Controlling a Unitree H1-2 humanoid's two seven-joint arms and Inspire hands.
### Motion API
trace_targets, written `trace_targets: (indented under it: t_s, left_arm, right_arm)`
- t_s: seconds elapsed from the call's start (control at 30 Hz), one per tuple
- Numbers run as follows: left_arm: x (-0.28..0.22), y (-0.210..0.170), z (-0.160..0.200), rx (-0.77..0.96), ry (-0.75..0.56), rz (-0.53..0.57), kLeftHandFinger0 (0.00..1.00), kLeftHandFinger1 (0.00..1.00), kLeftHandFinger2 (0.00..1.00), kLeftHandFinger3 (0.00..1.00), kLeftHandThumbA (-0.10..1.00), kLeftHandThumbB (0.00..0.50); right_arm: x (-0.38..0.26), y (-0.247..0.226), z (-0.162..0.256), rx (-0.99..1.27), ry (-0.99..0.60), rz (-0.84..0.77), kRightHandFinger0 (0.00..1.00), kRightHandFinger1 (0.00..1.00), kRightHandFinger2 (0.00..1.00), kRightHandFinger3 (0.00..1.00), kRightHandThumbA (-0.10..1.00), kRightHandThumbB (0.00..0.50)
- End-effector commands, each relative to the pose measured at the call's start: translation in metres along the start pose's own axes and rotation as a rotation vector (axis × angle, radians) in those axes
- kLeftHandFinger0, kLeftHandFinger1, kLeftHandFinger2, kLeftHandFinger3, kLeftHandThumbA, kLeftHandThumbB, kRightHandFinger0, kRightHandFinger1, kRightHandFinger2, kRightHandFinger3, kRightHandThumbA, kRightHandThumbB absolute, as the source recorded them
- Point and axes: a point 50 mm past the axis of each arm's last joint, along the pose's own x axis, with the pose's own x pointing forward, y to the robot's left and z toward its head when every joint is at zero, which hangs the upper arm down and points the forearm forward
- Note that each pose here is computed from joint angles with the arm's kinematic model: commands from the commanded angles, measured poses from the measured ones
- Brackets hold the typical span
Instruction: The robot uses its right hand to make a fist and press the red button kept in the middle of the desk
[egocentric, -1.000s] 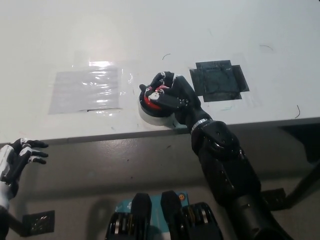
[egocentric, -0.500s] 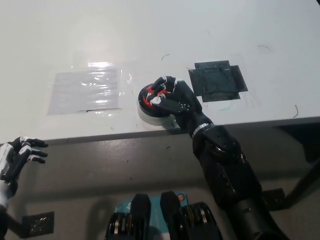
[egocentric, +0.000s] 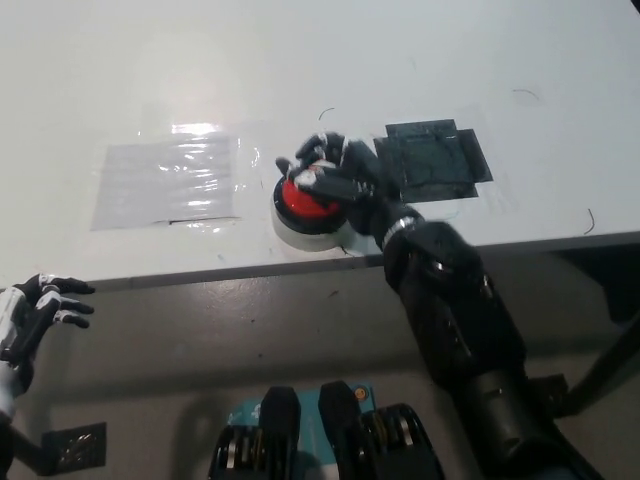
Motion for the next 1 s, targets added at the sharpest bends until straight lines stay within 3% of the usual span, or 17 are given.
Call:
trace_targets:
  t_s: [0.0, 0.03, 0.13, 0.2, 0.3, 0.43, 0.5, 0.67, 0.7, 0.77, 0.8, 0.87, 0.97]
  left_arm:
    - [0.000, 0.011, 0.011, 0.035, -0.040, 0.004, 0.42, 0.44, 0.50, 0.50, 0.60, 0.032]
    - [0.000, 0.011, 0.011, 0.034, -0.042, 0.005, 0.43, 0.44, 0.51, 0.51, 0.60, 0.029]
    - [-0.003, 0.009, 0.007, 0.034, -0.031, 0.009, 0.43, 0.44, 0.51, 0.50, 0.60, 0.022]
    - [-0.003, 0.009, 0.006, 0.020, -0.032, 0.007, 0.42, 0.43, 0.50, 0.49, 0.58, 0.014]
    - [-0.003, 0.009, 0.006, 0.018, -0.029, 0.005, 0.42, 0.43, 0.49, 0.47, 0.58, 0.014]
    - [-0.001, 0.011, 0.008, 0.016, -0.040, 0.007, 0.48, 0.47, 0.51, 0.46, 0.57, 0.019]
    - [-0.002, 0.012, 0.008, 0.043, -0.025, 0.012, 0.48, 0.48, 0.53, 0.48, 0.61, 0.024]
    - [-0.004, 0.013, 0.006, 0.018, -0.028, 0.013, 0.42, 0.43, 0.48, 0.46, 0.56, 0.027]
    - [-0.004, 0.014, 0.006, 0.035, -0.019, 0.014, 0.42, 0.43, 0.49, 0.47, 0.58, 0.029]
    - [-0.005, 0.014, 0.007, 0.035, -0.022, 0.012, 0.42, 0.43, 0.48, 0.48, 0.59, 0.024]
    - [-0.005, 0.014, 0.007, 0.034, -0.021, 0.014, 0.41, 0.42, 0.48, 0.46, 0.58, 0.023]
    - [-0.005, 0.014, 0.006, 0.038, -0.021, 0.017, 0.45, 0.45, 0.50, 0.47, 0.59, 0.029]
    - [-0.003, 0.014, 0.006, 0.027, -0.033, 0.005, 0.45, 0.45, 0.50, 0.45, 0.58, 0.026]
  right_arm:
    - [0.011, 0.024, 0.069, -0.009, -0.101, 0.052, 0.00, 0.00, 0.30, 0.31, 0.64, 0.125]
    - [0.011, 0.027, 0.084, -0.005, -0.124, 0.056, 0.00, 0.00, 0.30, 0.31, 0.64, 0.149]
    - [0.006, 0.029, 0.105, 0.009, -0.156, 0.060, 0.00, 0.00, 0.29, 0.29, 0.61, 0.136]
    - [0.004, 0.025, 0.120, 0.029, -0.198, 0.070, 0.00, 0.00, 0.29, 0.29, 0.63, 0.097]
    - [0.000, 0.016, 0.136, 0.066, -0.227, 0.061, 0.00, 0.00, 0.28, 0.31, 0.60, 0.117]
    - [-0.015, -0.006, 0.161, 0.022, -0.304, 0.019, 0.00, 0.00, 0.30, 0.36, 0.64, 0.137]
    - [-0.026, -0.022, 0.173, 0.021, -0.338, -0.024, 0.00, 0.03, 0.34, 0.40, 0.63, 0.152]
    - [-0.043, -0.067, 0.184, 0.024, -0.388, -0.082, 0.00, 0.08, 0.40, 0.47, 0.62, 0.150]
    - [-0.053, -0.082, 0.187, 0.011, -0.408, -0.100, 0.00, 0.11, 0.43, 0.49, 0.63, 0.127]
    - [-0.060, -0.087, 0.189, 0.019, -0.417, -0.116, 0.00, 0.13, 0.44, 0.52, 0.62, 0.127]
    - [-0.068, -0.092, 0.189, 0.006, -0.432, -0.125, 0.00, 0.15, 0.44, 0.53, 0.65, 0.083]
    - [-0.077, -0.095, 0.190, -0.015, -0.450, -0.130, 0.00, 0.16, 0.42, 0.50, 0.65, 0.059]
    - [-0.097, -0.112, 0.182, -0.030, -0.458, -0.179, 0.00, 0.16, 0.41, 0.48, 0.64, 0.068]
